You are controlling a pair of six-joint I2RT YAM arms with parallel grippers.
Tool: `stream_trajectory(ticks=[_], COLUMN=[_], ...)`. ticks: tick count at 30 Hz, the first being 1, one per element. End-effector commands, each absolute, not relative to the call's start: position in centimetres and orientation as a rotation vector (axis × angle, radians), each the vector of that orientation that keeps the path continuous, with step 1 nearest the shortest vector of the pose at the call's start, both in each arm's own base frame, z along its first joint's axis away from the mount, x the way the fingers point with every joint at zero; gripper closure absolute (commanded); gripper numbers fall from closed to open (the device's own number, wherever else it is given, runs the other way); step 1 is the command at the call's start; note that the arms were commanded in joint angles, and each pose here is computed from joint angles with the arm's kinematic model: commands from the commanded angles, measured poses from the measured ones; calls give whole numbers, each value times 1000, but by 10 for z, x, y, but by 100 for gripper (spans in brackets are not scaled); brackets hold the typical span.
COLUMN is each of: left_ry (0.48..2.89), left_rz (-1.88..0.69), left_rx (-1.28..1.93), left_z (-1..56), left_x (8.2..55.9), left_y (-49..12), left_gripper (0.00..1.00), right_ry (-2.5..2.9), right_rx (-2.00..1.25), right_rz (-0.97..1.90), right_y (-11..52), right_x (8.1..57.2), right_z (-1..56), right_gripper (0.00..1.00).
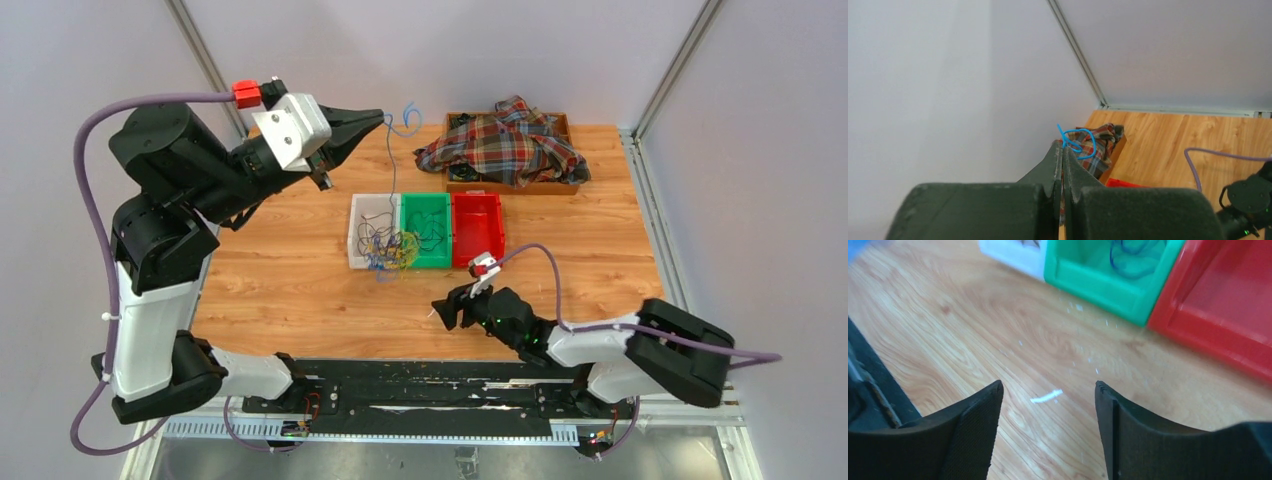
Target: Untangle the cables
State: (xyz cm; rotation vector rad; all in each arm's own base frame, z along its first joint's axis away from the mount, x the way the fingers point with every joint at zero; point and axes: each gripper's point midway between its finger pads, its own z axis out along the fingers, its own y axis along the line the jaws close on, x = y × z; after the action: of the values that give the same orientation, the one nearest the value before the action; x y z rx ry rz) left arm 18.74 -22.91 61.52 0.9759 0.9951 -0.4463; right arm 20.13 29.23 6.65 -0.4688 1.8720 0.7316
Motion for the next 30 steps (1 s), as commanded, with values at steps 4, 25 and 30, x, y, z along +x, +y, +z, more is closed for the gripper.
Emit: stream_trajectory(ticks=[4,25,30], left_ry=[1050,1080,1075], left_rz=[-469,-680,-691], left_rx=[1005,1100,1108], left_z=[584,563,563], left_x=[187,161,161], left_y=[-234,-254,-257], left_gripper=[100,99,100], right_ry=[1571,1277,1285], right_rx=[-528,-559,-521], right_rz=[807,734,649], right_y=[305,319,318], right_x=[201,215,231], right_z=[203,334,340], right_gripper=[24,30,32])
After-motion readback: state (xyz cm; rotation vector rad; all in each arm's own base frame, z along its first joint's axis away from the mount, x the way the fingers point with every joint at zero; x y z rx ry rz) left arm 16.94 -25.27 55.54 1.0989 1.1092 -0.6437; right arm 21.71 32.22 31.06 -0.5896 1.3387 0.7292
